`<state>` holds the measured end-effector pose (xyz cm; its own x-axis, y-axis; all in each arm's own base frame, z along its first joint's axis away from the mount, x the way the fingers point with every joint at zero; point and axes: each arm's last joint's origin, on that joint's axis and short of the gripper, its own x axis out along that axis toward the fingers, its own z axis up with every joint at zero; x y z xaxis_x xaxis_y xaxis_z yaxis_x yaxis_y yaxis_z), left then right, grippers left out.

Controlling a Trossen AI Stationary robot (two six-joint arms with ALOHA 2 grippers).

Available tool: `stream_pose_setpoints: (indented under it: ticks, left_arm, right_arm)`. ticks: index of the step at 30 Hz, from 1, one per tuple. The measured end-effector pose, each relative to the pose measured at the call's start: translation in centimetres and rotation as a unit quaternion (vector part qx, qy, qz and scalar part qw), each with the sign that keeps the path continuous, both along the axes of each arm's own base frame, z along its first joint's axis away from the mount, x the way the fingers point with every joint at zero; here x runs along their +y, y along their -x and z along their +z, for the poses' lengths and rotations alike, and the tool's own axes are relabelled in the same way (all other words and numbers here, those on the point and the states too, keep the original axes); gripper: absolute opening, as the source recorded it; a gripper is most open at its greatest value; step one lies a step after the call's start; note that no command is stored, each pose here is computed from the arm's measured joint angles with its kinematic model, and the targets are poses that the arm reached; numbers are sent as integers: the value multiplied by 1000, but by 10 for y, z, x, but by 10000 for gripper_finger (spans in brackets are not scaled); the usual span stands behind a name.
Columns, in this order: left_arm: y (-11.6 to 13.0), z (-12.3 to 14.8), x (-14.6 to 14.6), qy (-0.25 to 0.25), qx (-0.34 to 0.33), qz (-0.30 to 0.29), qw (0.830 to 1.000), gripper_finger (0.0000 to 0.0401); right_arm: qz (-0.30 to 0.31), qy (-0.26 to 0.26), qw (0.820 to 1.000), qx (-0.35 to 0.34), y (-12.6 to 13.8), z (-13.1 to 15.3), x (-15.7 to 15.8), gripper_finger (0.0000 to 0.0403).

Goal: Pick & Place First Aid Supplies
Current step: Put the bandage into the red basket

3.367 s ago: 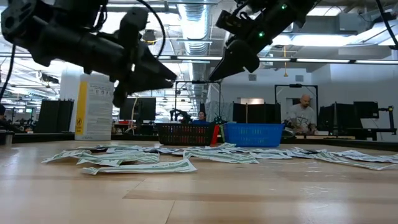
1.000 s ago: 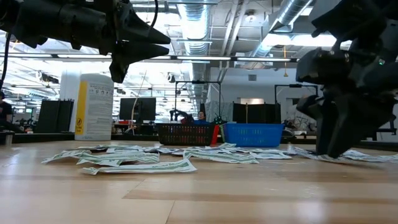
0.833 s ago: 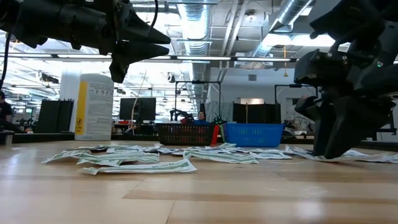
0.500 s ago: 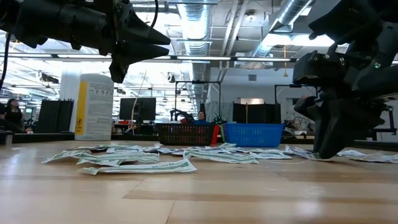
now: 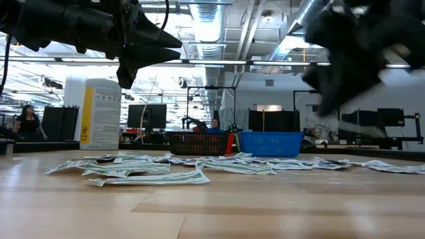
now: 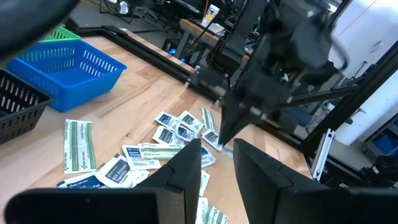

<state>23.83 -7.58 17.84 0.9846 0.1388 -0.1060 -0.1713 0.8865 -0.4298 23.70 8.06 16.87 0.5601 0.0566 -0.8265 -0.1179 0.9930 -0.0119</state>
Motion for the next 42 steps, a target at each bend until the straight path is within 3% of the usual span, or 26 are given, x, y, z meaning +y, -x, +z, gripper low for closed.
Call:
stream_pose_setpoints:
  ticks: [9,18,27,33,37,42]
  left_arm:
    - [0,0,0,19,-5,2,1000,95]
    - [0,1,0,30,-10,3,999,95]
    - [0,2,0,33,-14,6,999,95]
    - [-1,9,7,43,-51,66,996,95]
    - [-7,12,28,102,-82,101,986,95]
    - [-13,14,56,198,-106,95,970,95]
  right_arm:
    - [-61,58,988,-128,-13,60,-26,2]
    - [-136,148,959,-199,-22,87,-61,1]
    - [-191,144,941,-241,-31,93,-92,0]
    - [-197,124,926,-297,-38,101,-98,0]
    - [-201,117,914,-332,-40,108,-98,0]
    - [-195,126,913,-337,-41,110,-98,0]
